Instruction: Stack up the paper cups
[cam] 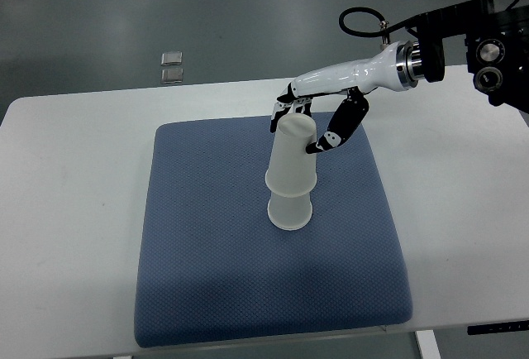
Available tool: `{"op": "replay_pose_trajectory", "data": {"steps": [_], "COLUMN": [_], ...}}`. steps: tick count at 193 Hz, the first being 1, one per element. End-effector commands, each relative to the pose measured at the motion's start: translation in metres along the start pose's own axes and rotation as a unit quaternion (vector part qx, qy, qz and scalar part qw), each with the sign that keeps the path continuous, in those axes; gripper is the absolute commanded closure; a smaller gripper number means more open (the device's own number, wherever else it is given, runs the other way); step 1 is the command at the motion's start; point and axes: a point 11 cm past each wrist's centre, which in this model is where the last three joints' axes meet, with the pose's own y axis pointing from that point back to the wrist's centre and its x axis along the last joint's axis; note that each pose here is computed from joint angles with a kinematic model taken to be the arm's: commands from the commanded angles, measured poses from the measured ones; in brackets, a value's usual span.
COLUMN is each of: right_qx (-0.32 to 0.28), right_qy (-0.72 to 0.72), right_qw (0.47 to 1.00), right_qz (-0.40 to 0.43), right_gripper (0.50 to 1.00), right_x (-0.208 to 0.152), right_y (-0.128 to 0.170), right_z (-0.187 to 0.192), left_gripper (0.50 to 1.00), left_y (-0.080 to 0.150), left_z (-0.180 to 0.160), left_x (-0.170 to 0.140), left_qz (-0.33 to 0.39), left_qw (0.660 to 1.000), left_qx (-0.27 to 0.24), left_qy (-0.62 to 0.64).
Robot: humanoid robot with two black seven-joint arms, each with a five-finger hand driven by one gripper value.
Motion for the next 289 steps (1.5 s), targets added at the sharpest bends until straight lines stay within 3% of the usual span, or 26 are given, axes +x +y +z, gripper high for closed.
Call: {"op": "replay_pose_trajectory", "data": {"steps": [1,137,154,169,190,289], "right_qx": [-0.001,-0.013,-0.015,-0.015,-0.015,-0.016], "right_qy": [-0.001,0.002,0.001,0.0,0.0,-0.001], "right_qw": [1.0,1.0,1.0,1.0,1.0,1.0], "right_qz": [0.0,0.01,0.015,0.013,0.011,0.011], "right_gripper": [0.914,0.912,0.889,0.785,0.718,0.703], "right_x": [-0.0004,-0.0017,-0.0003,-0.0001,-0.0006,0.0001], "right_y": [0.0,-0.0027,-0.0023,-0.0016,-0.0016,0.0002], "right_z": [0.0011,0.0072,0.009,0.0091,0.0091,0.0097], "left_gripper": [0.5,0.5,0.5,0.5,0.5,0.5], "left_y": [0.0,0.0,0.0,0.0,0.0,0.0], "left_z": [0.0,0.0,0.0,0.0,0.0,0.0], "left_x": [0.0,0.0,0.0,0.0,0.0,0.0], "left_qz": [0.0,0.0,0.0,0.0,0.0,0.0], "left_qw": [1.0,1.0,1.0,1.0,1.0,1.0], "left_qx": [0.0,0.0,0.0,0.0,0.0,0.0], "left_qy": [0.0,0.0,0.0,0.0,0.0,0.0]}}
